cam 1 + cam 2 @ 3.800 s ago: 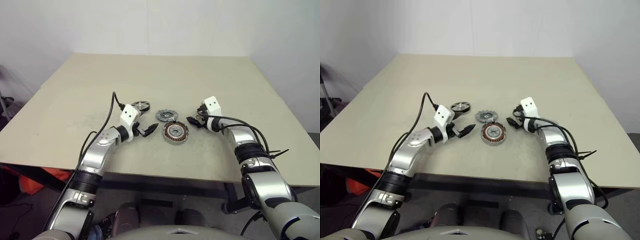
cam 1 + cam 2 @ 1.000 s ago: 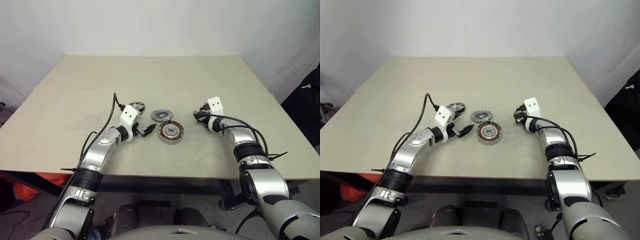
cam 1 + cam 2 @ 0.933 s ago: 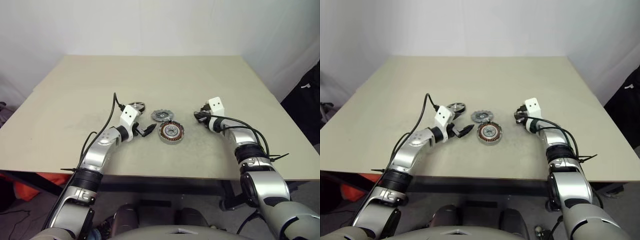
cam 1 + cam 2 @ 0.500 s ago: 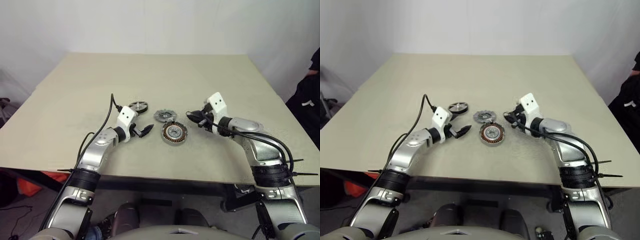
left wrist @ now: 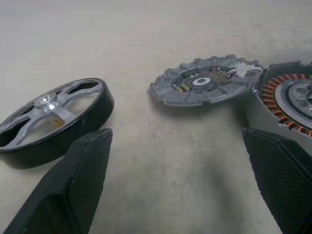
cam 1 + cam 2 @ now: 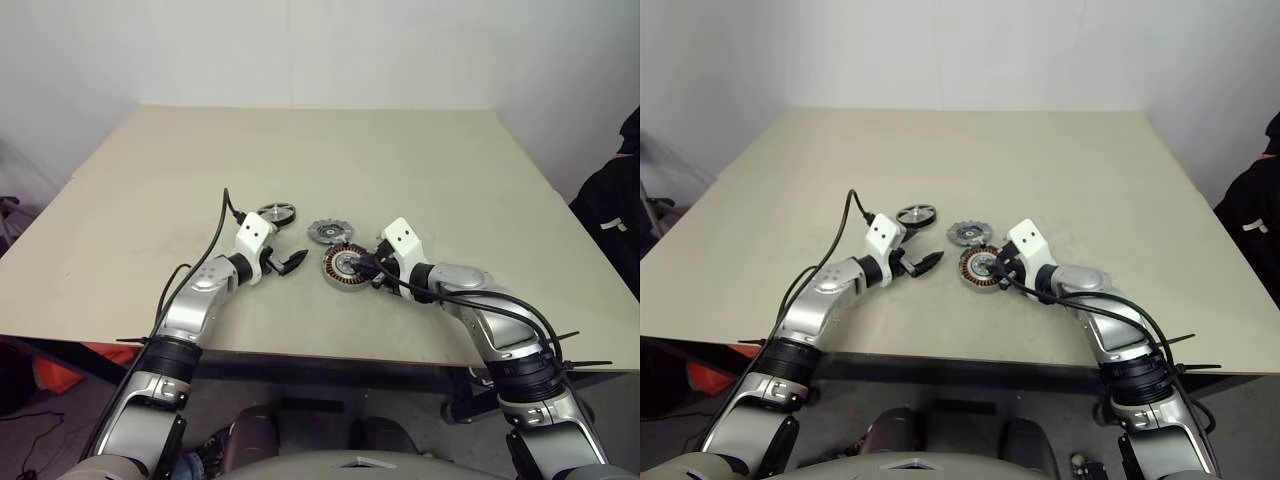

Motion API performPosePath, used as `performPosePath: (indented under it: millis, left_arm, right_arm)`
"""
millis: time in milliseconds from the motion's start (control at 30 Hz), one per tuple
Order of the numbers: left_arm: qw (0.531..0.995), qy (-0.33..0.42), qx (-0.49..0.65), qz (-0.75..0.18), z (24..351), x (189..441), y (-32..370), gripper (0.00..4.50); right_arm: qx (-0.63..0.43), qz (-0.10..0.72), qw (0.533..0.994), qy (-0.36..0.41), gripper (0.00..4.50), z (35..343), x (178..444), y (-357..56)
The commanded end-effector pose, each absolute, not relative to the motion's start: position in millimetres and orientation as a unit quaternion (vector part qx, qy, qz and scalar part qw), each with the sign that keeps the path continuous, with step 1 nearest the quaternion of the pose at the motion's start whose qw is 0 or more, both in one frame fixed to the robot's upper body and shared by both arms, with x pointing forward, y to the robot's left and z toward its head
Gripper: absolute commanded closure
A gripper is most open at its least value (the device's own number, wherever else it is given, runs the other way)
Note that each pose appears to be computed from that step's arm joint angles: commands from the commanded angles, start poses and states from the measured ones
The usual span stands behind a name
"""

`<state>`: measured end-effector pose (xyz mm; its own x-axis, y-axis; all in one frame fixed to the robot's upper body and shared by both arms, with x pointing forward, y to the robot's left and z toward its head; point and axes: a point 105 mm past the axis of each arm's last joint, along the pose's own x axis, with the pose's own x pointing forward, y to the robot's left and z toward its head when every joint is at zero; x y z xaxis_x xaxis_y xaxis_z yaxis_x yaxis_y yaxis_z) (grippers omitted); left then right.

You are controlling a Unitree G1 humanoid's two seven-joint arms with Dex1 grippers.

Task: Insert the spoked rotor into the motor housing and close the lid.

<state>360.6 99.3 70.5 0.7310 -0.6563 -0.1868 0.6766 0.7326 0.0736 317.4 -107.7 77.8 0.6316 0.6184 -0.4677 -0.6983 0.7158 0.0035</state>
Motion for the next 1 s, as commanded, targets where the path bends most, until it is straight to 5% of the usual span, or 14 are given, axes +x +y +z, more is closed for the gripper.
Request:
performPosePath:
  millis: [33, 400, 600, 867, 1000]
  left_arm:
    - [0.932, 0.046, 0.077, -0.352, 85.4, 363.8, 102.0, 0.0]
    - [0.932, 0.051, 0.079, -0.35, 82.2, 364.2, 101.9, 0.0]
    - [0.932, 0.051, 0.08, -0.35, 81.8, 365.0, 101.9, 0.0]
    - [0.932, 0.053, 0.08, -0.35, 79.7, 364.8, 101.1, 0.0]
    - [0.932, 0.053, 0.08, -0.35, 79.2, 364.8, 101.1, 0.0]
  right_arm:
    - [-0.094, 0.382, 0.894, 0.214, 3.85, 83.2, 312.6, -99.7]
    - [-0.08, 0.383, 0.895, 0.216, 3.85, 84.8, 314.5, -93.0]
    - [-0.093, 0.361, 0.906, 0.202, 1.83, 89.9, 322.6, -98.7]
    - [-0.095, 0.361, 0.91, 0.182, 1.83, 102.9, 326.5, -100.0]
    - [-0.091, 0.357, 0.912, 0.18, 2.71, 103.0, 329.2, -101.2]
